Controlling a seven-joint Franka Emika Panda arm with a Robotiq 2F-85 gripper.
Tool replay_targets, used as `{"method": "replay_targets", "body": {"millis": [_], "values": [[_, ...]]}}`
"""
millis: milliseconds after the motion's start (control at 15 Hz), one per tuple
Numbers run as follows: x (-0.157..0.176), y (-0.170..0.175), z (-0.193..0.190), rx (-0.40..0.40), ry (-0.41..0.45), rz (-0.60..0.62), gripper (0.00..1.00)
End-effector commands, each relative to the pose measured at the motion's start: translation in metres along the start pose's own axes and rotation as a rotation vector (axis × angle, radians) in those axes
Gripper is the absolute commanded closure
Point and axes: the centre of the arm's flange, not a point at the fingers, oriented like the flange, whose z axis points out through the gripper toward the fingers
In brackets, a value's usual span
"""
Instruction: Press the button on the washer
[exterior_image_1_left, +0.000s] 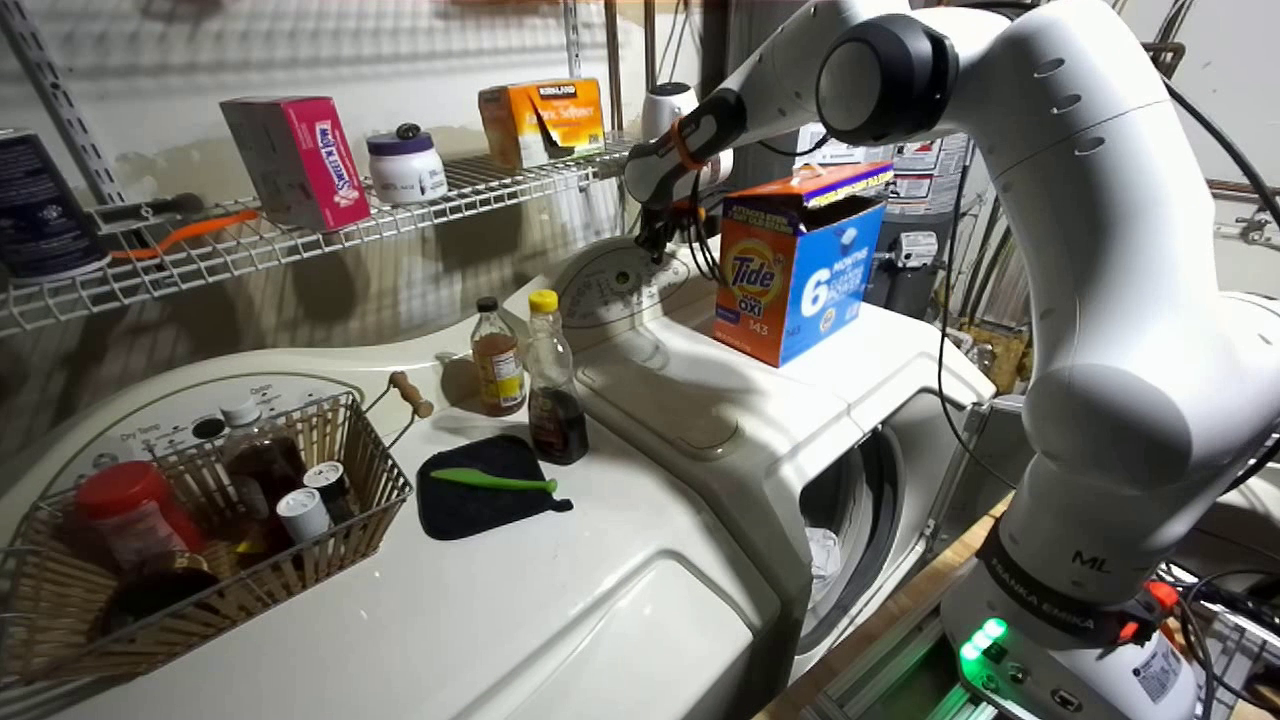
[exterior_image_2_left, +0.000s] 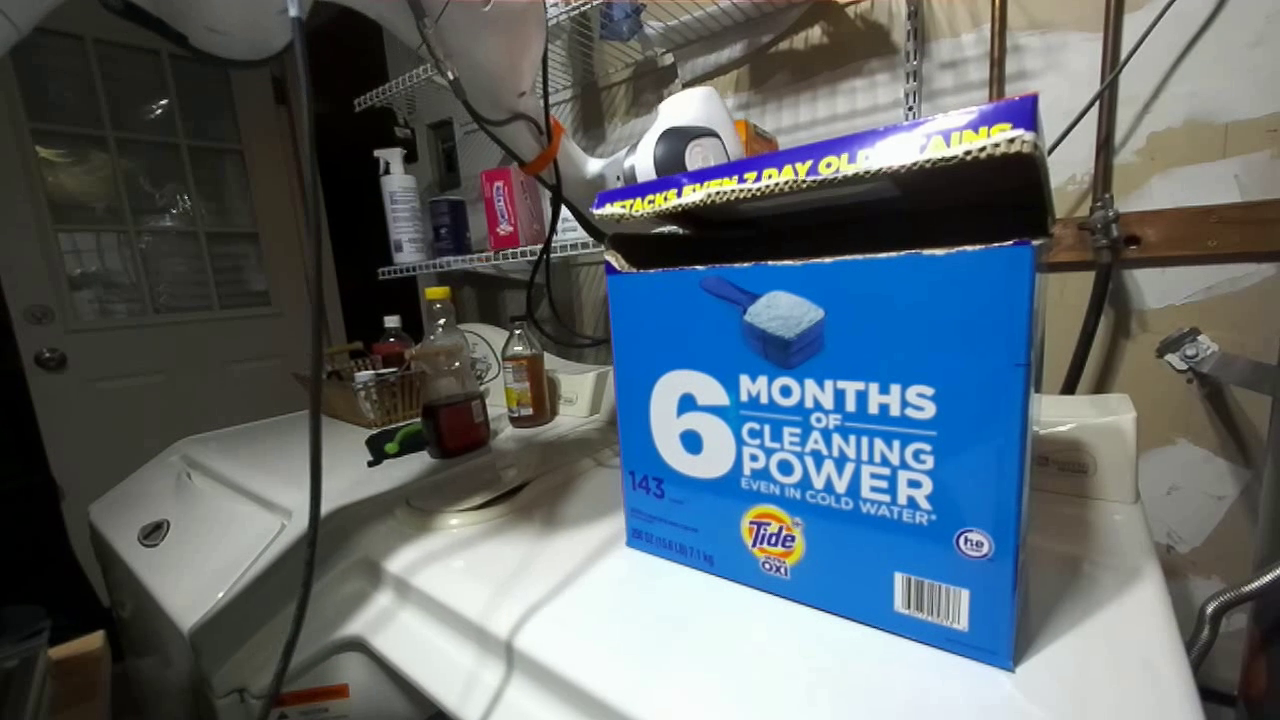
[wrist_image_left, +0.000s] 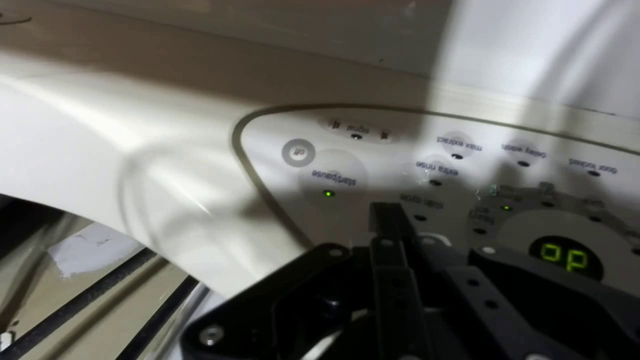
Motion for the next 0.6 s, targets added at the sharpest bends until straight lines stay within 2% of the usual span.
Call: {"method": "replay_targets", "body": {"millis": [0, 200, 267, 333, 533], "values": [[-0.027, 0.014, -0.049, 0.023, 0.073, -0.044, 1.00], [-0.038, 0.010, -0.098, 0.069, 0.080, -0.068, 1.00], [-0.041, 0.007, -0.112, 0.103, 0.084, -0.082, 0.74], [-0.044, 0.003, -0.127, 0.141, 0.087, -0.098, 0.73], [-0.057, -0.010, -0.152, 0.235, 0.092, -0.121, 0.54]]}}
